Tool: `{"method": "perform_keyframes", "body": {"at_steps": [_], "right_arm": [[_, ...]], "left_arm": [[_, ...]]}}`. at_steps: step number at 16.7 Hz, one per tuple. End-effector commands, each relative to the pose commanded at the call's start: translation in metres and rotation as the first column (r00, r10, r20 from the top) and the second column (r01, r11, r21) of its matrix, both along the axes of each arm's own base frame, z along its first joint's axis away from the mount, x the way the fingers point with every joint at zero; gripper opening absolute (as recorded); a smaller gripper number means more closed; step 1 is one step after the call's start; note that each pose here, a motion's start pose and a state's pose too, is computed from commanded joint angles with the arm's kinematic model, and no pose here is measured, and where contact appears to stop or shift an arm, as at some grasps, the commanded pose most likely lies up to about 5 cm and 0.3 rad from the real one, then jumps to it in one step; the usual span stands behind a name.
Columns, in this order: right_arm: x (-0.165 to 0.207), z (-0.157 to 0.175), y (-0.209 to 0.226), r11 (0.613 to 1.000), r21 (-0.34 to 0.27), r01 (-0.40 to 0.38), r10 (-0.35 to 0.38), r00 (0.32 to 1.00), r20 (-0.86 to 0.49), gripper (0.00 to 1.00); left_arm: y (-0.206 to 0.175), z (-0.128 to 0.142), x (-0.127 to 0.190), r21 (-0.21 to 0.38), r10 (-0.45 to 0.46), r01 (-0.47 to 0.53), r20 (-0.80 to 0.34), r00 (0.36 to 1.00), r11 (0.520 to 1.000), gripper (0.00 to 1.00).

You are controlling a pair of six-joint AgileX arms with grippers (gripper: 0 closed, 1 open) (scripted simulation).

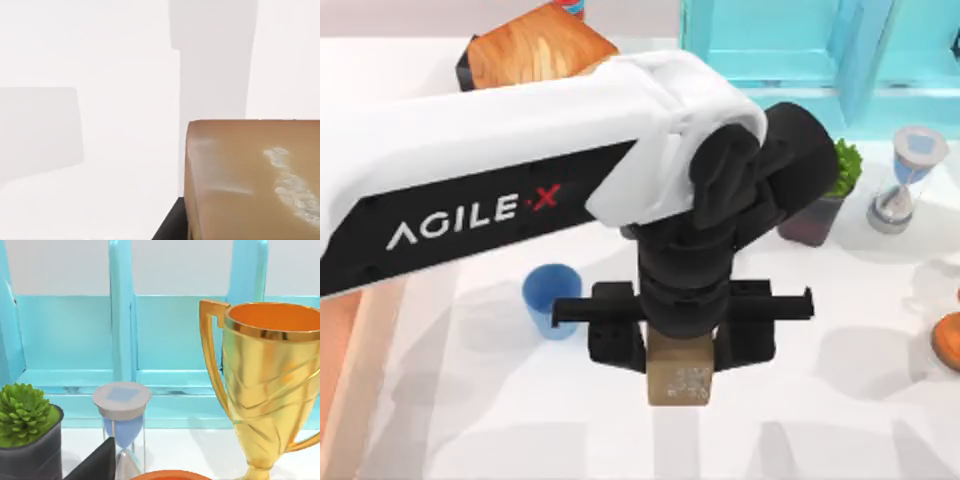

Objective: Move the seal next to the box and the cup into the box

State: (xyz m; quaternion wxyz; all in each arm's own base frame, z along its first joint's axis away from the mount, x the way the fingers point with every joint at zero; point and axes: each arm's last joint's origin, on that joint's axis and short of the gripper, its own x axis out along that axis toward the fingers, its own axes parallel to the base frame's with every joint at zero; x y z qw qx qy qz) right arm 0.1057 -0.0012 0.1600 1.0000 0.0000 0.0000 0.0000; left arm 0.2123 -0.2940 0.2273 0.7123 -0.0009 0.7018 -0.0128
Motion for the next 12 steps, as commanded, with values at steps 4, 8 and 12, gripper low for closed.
{"method": "perform_keyframes", "body": {"at_steps": [4,8,12], "right_arm": [[0.000,0.000,0.000,1.000,0.000,0.000,0.000,1.000,0.000,1.00],[0.000,0.000,0.000,1.000,0.000,0.000,0.000,1.000,0.000,1.00],[0.000,0.000,0.000,1.000,0.000,0.000,0.000,1.000,0.000,1.00]], "left_arm": [[0.015,0.004,0.000,0.022,-0.003,0.003,-0.015,1.000,1.000,0.00],[0.019,0.005,0.000,0.025,-0.010,0.010,-0.017,1.000,1.000,0.00],[0.069,0.017,0.006,0.024,-0.014,0.014,-0.013,1.000,1.000,0.00]]}}
